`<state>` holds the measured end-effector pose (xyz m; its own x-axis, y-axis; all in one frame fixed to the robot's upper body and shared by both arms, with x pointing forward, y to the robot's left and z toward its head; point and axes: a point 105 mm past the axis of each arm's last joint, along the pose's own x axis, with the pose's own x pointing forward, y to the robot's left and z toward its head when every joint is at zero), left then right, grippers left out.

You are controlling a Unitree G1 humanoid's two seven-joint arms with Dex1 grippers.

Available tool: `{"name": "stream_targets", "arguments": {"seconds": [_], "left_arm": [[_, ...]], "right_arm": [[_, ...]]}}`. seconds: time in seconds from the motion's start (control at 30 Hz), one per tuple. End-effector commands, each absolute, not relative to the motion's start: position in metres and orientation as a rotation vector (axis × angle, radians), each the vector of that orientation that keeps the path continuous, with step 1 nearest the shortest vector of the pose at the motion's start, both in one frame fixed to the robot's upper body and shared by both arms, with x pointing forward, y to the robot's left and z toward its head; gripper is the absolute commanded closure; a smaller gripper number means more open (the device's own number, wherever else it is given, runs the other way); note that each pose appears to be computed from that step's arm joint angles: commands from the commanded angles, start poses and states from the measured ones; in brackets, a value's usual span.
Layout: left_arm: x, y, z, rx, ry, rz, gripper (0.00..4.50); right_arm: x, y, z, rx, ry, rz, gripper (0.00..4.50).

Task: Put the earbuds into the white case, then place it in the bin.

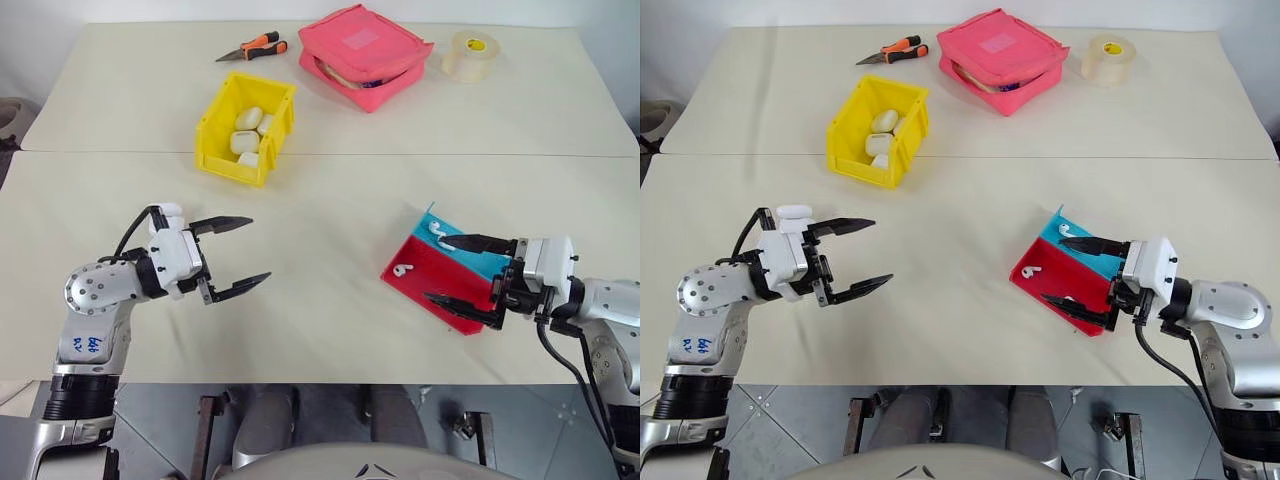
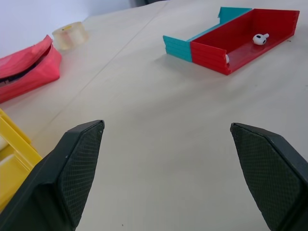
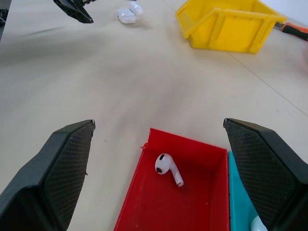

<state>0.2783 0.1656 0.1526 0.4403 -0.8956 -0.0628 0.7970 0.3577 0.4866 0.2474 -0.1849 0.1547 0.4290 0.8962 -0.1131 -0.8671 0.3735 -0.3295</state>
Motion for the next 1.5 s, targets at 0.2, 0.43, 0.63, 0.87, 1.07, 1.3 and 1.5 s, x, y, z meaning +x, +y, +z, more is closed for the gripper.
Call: {"name": "stream_targets", "arguments": {"seconds": [0.2,0.43,0.63,0.87,1.07,1.3,1.5], "left_arm": [[0.278,0.189,0.156,0.398,-0.229,-0.868,0.02],[0.25,0.263,0.138,0.267,-0.086,-0.234,0.02],[0.229,0.288,0.127,0.219,0.01,-0.029,0.02],[0.237,0.295,0.129,0.037,0.1,0.074,0.02],[0.274,0.273,0.148,-0.038,0.277,0.02,0.02],[0.293,0.275,0.15,-0.042,0.538,0.121,0.02],[0.298,0.281,0.153,0.005,0.561,0.163,0.02]], "right_arm": [[0.25,-0.171,0.17,-0.334,-0.191,1.138,0.0],[0.259,-0.126,0.189,-0.262,-0.342,1.228,0.0],[0.257,-0.107,0.201,-0.237,-0.418,1.254,0.0],[0.252,-0.113,0.203,-0.215,-0.376,1.237,0.0],[0.25,-0.121,0.195,-0.193,-0.263,1.259,0.0],[0.249,-0.114,0.196,-0.176,-0.276,1.279,0.0],[0.248,-0.11,0.197,-0.168,-0.291,1.276,0.0]]}}
